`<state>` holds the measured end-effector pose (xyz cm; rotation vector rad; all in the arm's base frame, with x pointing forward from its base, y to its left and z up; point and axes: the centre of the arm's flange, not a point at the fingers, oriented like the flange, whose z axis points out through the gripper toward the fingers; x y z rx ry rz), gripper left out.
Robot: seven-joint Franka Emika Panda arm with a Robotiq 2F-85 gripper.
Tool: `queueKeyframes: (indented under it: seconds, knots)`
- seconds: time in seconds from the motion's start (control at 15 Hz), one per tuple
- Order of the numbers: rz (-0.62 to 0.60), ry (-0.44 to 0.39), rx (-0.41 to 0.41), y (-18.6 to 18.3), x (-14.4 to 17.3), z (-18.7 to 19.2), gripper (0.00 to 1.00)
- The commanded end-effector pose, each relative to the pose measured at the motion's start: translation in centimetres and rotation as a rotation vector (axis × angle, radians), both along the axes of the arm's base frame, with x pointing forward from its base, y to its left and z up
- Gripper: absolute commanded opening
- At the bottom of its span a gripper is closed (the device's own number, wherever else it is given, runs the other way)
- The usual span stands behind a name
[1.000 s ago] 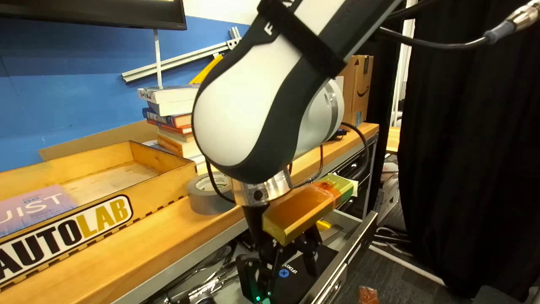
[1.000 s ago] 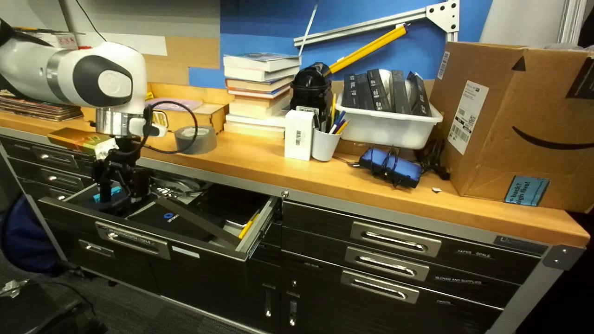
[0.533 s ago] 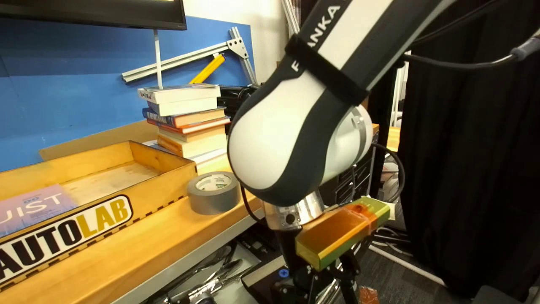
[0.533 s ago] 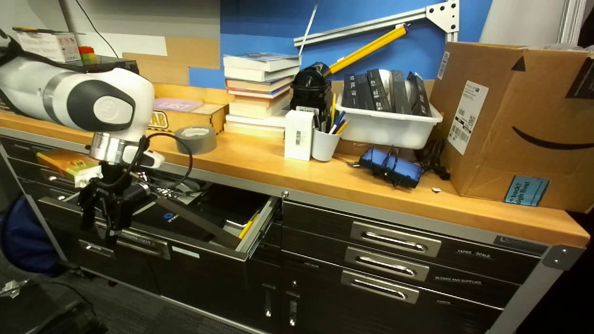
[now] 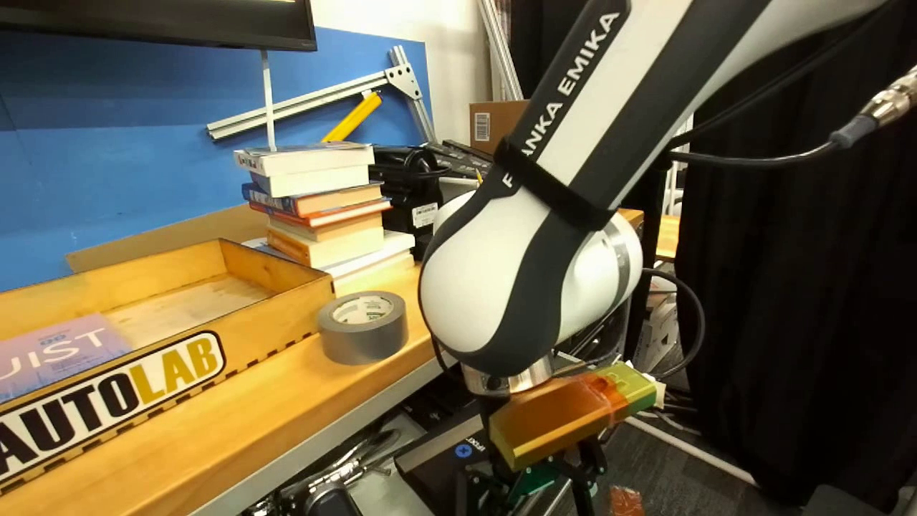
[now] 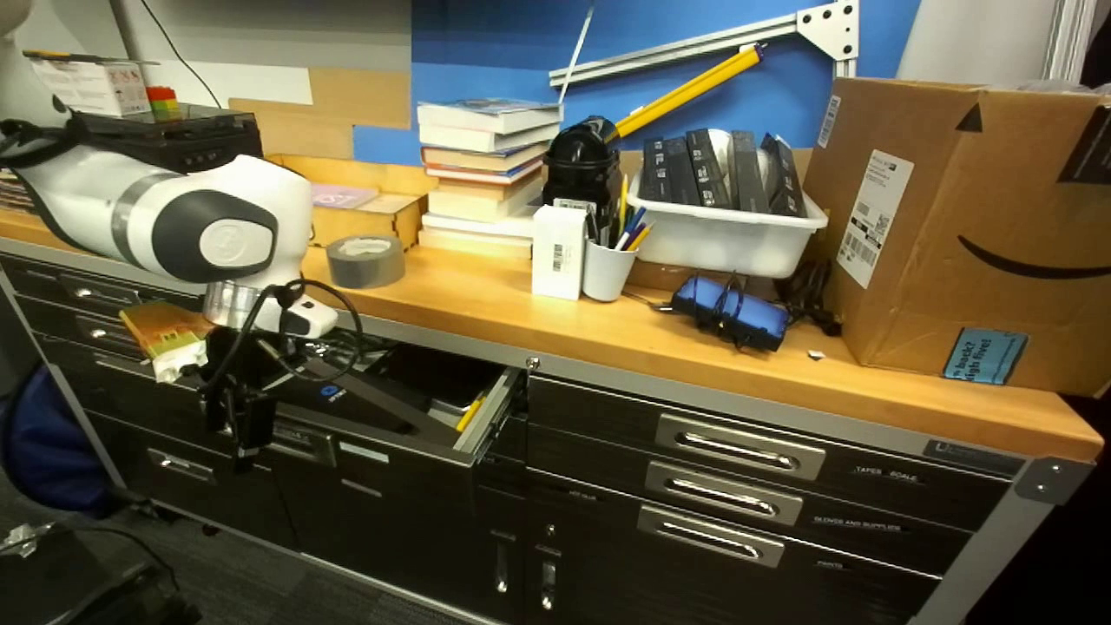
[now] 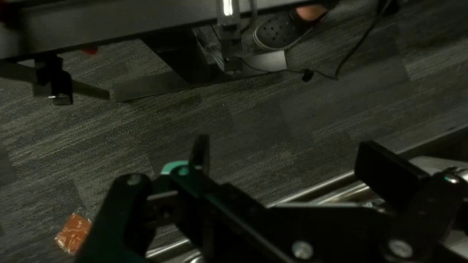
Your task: Put the blue object inside the drawer then close it.
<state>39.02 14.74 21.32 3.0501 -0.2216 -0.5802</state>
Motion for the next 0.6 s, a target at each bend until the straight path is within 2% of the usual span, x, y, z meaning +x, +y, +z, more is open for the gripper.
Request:
queueKeyframes:
  seconds: [0.0,0.2,0.53]
  knots:
    - [-0.153,-0.123,-0.026,0.9,3.7,-0.6,1.00]
    - [-0.261,-0.235,-0.054,1.7,6.8,-0.2,1.00]
    - [-0.382,-0.396,-0.195,4.2,12.3,-0.5,1.00]
